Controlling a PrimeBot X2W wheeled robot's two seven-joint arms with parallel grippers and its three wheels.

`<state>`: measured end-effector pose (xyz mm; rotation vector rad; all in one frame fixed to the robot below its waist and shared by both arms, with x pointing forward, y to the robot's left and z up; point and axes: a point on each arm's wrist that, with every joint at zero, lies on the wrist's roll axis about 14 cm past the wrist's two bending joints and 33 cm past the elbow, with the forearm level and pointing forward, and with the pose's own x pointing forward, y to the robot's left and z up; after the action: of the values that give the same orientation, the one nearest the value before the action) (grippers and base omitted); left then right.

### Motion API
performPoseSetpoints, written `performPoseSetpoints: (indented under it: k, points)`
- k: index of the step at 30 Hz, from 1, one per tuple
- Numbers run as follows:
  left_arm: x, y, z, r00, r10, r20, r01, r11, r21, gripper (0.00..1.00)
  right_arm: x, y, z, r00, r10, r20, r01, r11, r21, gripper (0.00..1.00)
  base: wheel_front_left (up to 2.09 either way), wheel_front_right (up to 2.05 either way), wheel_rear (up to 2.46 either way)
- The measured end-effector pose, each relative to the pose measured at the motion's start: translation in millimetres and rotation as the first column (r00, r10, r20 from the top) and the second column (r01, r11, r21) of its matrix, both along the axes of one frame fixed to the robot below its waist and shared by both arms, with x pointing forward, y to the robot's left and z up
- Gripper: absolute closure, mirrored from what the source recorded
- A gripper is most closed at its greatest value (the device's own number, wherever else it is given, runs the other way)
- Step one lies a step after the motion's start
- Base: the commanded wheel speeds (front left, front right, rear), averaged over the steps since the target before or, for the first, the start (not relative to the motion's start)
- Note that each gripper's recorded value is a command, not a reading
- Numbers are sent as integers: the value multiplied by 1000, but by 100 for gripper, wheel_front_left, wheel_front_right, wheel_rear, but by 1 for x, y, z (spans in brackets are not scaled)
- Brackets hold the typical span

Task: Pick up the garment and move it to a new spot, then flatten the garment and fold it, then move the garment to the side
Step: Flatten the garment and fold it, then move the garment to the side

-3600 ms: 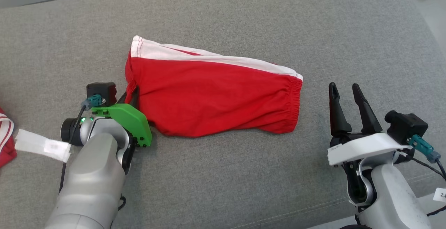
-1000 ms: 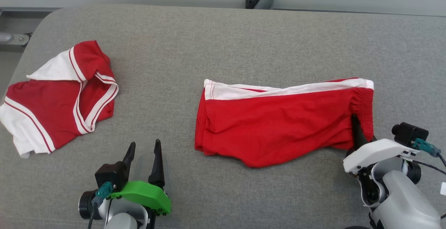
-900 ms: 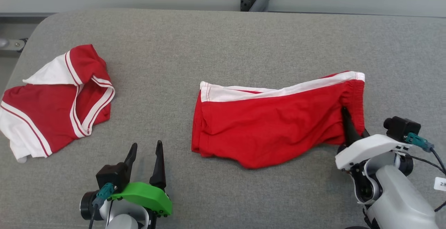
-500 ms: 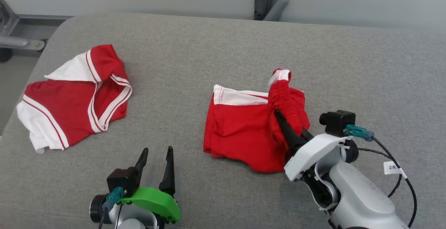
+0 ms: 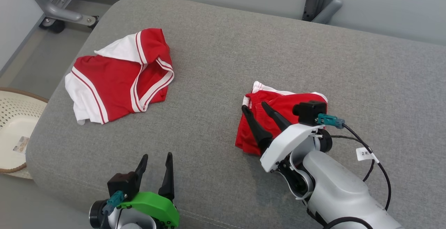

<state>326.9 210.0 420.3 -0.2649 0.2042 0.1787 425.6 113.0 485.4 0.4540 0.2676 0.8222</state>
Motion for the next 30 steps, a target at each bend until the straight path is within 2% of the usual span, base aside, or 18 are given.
performPoseSetpoints:
  k: [4,8,12,15,21,26,27,29,30]
  points:
    - [-2,3,0,1000,14,1,-14,1000,-3,0,2,2,11,1000,-7,27,6,999,36,0,0,0,0]
    - [5,-3,4,1000,-11,15,11,1000,-3,0,29,-46,11,990,-137,42,136,990,25,0,0,0,0]
    - [12,-13,7,999,-45,28,45,999,-5,0,36,-101,-16,964,-266,9,266,963,-39,0,0,0,0]
    - [15,-20,10,997,-66,40,66,998,-6,0,24,-121,-42,951,-306,-37,301,949,-97,0,0,0,0]
    - [15,-23,12,996,-75,47,76,997,-2,0,14,-114,-61,945,-309,-104,297,948,-118,0,0,0,0]
    - [9,-10,13,998,-30,49,31,1000,-4,0,12,-104,-75,939,-301,-165,281,950,-133,0,0,0,0]
    - [8,-8,13,999,-24,49,24,1000,-2,0,14,-102,-76,940,-297,-166,276,951,-137,24,0,0,0]
    - [7,-4,13,999,-14,45,14,1000,6,0,20,-96,-74,942,-290,-167,270,953,-134,100,0,0,0]
    - [6,-2,11,999,-8,41,8,1000,7,0,22,-93,-73,945,-283,-161,264,955,-133,100,0,0,0]
